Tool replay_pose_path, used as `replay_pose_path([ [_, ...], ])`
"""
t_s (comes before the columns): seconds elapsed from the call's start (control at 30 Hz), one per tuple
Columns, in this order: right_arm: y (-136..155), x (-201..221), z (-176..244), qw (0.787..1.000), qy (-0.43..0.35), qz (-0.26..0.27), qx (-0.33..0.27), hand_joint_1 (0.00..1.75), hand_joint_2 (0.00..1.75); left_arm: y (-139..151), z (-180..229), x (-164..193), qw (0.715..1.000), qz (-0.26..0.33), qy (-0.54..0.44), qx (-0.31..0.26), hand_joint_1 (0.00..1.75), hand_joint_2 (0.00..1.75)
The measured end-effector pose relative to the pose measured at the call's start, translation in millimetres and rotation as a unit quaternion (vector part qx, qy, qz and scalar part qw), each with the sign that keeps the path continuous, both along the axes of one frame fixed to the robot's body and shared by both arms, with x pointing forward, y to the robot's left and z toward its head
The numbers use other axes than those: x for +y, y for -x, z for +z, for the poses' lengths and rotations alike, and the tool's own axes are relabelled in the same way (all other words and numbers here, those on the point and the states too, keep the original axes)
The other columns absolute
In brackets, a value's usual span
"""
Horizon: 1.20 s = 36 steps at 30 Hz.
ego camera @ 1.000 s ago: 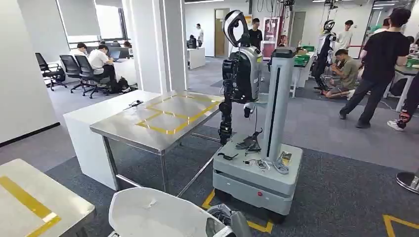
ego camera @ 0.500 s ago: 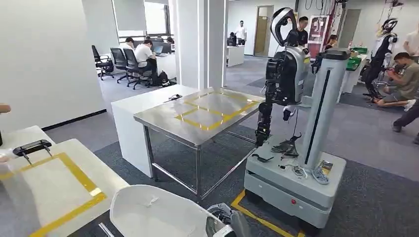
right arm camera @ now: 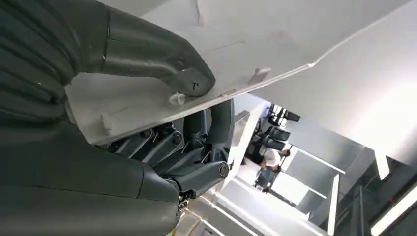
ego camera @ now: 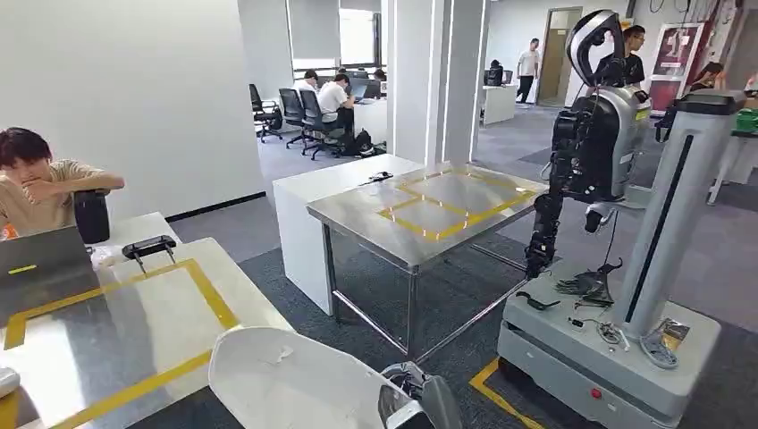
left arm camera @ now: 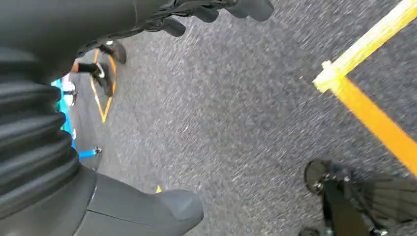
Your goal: Take the parts from the cabinet and place them on the table.
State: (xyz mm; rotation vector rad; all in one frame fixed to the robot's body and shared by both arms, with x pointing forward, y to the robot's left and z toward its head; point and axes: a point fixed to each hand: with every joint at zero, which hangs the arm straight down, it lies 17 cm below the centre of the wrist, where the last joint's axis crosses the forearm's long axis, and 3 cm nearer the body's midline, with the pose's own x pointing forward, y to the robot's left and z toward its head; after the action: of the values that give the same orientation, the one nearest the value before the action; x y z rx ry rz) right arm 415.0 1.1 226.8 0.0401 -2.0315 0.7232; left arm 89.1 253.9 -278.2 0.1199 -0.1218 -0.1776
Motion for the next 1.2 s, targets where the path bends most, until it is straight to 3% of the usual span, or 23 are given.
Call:
replay_pose_path([
  [0.2,-4,-1,0,1.000,0.027,-0.010,-0.012,1.75,1.75,-7,1,-1,1.000,-0.004,-0.002,-0.001,0.00,1.75],
  [0.57,-43,-6,86,0.990,0.073,-0.032,-0.120,1.75,1.75,-20,4,-4,1.000,-0.005,0.001,-0.004,0.00,1.75],
  [1.2,-56,-14,108,0.984,0.090,-0.054,-0.144,1.75,1.75,-27,6,-9,1.000,-0.017,0.007,-0.004,0.00,1.75],
])
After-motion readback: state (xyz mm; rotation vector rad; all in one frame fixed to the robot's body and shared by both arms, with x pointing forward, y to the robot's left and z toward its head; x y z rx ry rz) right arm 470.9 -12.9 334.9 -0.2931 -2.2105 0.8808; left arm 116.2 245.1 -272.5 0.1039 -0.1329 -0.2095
